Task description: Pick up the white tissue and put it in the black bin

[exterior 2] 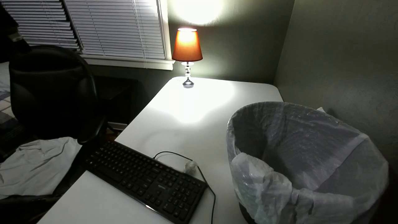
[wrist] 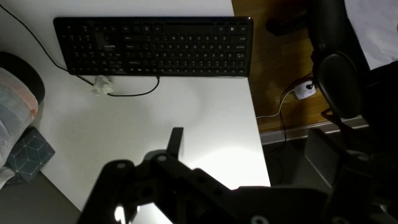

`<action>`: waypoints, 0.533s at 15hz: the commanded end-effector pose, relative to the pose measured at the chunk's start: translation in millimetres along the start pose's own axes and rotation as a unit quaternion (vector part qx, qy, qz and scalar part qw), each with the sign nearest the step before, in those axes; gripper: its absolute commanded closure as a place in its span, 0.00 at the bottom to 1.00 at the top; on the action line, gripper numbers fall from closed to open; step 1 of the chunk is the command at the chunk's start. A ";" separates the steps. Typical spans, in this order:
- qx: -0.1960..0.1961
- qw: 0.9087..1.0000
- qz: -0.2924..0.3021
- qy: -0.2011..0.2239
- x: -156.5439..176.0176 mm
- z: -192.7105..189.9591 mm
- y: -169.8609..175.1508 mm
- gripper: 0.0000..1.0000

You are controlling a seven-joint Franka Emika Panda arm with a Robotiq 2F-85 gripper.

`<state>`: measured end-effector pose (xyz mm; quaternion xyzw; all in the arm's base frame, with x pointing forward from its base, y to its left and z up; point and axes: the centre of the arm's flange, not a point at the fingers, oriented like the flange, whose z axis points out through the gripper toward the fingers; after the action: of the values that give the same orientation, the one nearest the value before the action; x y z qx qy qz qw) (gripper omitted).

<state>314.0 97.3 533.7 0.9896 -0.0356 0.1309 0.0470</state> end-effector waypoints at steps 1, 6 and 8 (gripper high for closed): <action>0.007 1.000 0.026 0.010 -13.3 14.1 32.6 0.00; 0.005 0.998 0.059 -0.007 -5.2 15.7 50.4 0.00; 0.005 0.998 0.064 -0.007 -4.8 15.7 55.7 0.00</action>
<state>308.8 40.7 522.1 0.9865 -0.0980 0.1272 0.0334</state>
